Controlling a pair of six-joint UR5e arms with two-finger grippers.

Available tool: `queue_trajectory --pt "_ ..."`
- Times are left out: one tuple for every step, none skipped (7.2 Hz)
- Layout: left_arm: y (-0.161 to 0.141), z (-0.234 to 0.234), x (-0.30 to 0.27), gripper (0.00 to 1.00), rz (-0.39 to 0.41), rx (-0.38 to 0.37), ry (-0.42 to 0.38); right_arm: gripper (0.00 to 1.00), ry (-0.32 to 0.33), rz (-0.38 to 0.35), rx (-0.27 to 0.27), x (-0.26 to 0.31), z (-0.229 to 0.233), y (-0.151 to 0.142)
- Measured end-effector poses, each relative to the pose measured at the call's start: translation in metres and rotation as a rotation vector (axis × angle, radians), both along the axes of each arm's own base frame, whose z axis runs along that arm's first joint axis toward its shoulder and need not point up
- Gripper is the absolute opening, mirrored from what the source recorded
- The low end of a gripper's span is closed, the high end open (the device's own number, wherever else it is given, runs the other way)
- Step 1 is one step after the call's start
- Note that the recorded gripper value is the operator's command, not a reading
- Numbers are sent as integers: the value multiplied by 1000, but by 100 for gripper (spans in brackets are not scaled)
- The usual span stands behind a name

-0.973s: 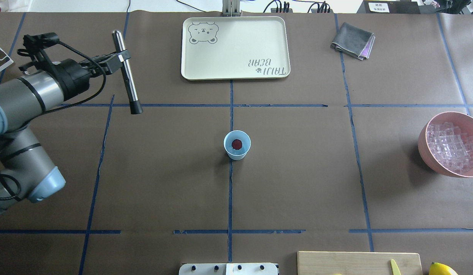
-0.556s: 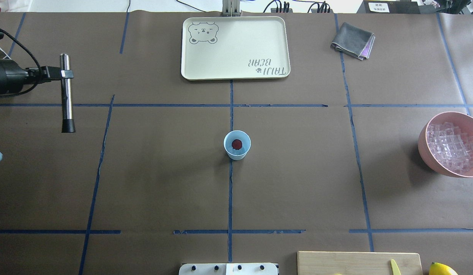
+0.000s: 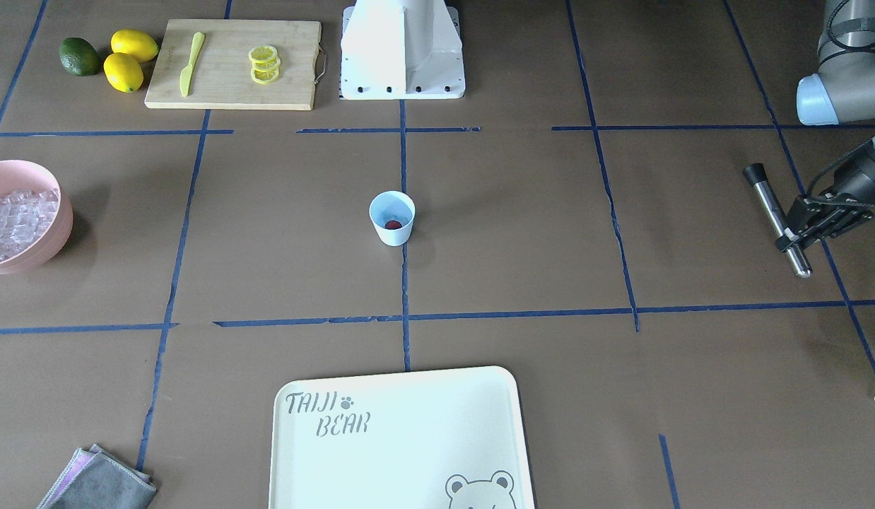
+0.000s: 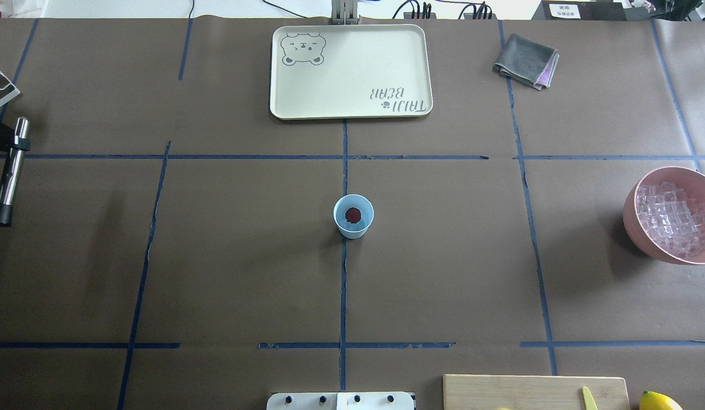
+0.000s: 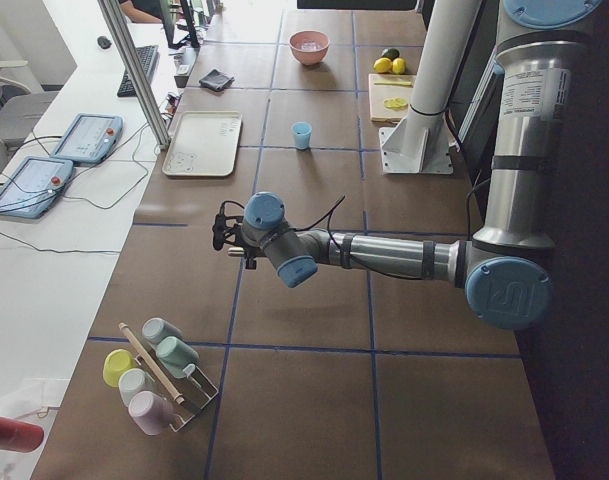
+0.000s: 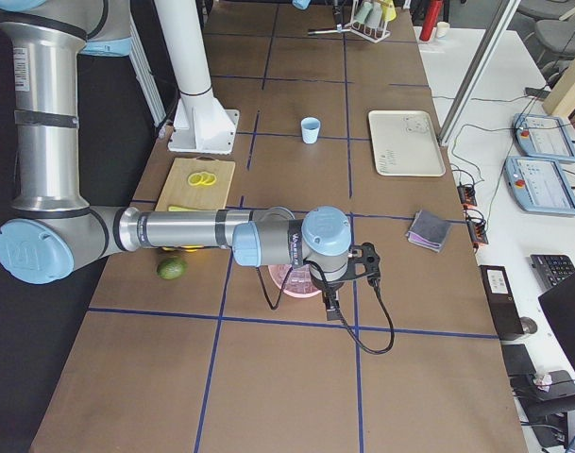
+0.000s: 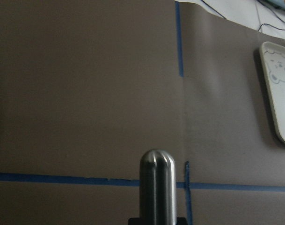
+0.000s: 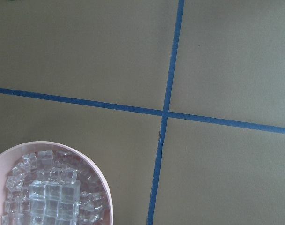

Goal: Mash ice and strawberries in cup

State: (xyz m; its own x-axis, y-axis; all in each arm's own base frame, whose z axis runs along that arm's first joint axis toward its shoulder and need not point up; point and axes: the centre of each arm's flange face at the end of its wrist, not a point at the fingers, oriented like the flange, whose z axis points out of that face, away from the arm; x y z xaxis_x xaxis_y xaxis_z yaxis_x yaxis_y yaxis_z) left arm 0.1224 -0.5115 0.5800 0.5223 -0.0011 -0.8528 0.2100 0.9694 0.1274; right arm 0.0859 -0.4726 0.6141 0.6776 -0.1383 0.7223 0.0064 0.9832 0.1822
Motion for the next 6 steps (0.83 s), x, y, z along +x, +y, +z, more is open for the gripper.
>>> queue_trajectory --pt "8 29 -5 0 29 -7 -52 99 0 -3 0 -1 0 0" --pt "18 52 -10 0 38 -15 -99 99 1 -6 1 -2 0 -1" --pt "26 71 -14 0 35 -22 -144 99 2 -7 1 -3 0 -1" --pt "29 88 -17 0 26 -31 -185 99 3 -8 2 -3 0 -1" --pt "29 101 -18 0 19 -41 -213 99 3 -9 3 -3 0 -1" --pt "29 108 -18 0 16 -47 -228 99 3 -10 3 -4 0 -1"
